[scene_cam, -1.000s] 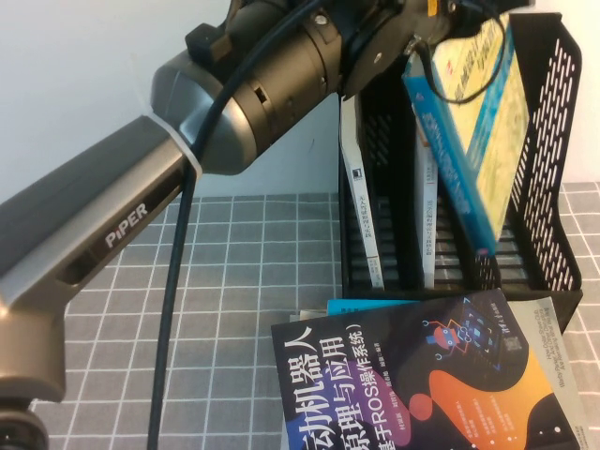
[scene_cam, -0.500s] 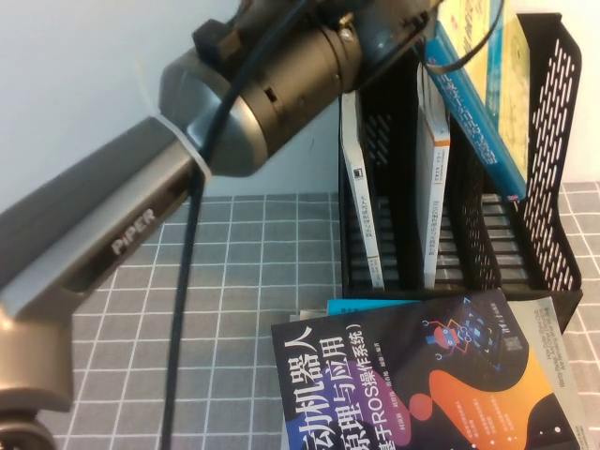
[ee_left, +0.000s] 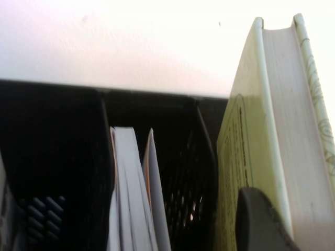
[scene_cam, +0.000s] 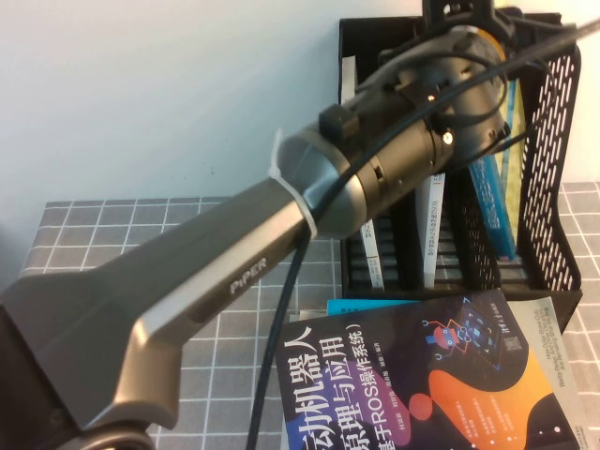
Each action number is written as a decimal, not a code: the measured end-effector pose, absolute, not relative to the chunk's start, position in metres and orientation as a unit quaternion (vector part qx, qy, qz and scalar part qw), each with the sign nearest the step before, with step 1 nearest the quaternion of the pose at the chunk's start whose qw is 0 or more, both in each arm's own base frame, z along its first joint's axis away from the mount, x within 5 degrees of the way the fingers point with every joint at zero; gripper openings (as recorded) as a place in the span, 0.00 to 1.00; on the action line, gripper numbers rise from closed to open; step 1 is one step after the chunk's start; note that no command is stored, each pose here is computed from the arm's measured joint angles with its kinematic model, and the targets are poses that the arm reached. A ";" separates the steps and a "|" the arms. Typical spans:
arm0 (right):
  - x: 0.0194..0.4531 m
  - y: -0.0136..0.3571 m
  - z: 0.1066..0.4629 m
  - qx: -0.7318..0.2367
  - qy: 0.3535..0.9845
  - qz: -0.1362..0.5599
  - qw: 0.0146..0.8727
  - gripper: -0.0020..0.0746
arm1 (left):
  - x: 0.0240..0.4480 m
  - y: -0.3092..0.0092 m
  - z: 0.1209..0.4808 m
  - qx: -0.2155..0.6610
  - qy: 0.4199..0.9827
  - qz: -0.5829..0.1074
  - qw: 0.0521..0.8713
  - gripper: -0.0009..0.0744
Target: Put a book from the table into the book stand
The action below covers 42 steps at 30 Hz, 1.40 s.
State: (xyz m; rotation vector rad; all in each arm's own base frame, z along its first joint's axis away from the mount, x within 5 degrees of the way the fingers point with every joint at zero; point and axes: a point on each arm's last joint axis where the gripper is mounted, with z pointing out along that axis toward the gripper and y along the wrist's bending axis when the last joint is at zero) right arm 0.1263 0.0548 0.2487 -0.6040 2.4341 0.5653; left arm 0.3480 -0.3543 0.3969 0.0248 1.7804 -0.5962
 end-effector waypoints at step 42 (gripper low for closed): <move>0.125 0.057 0.250 -0.314 0.881 0.196 0.296 0.02 | 0.211 -0.190 0.565 0.193 0.771 -0.100 0.598 0.01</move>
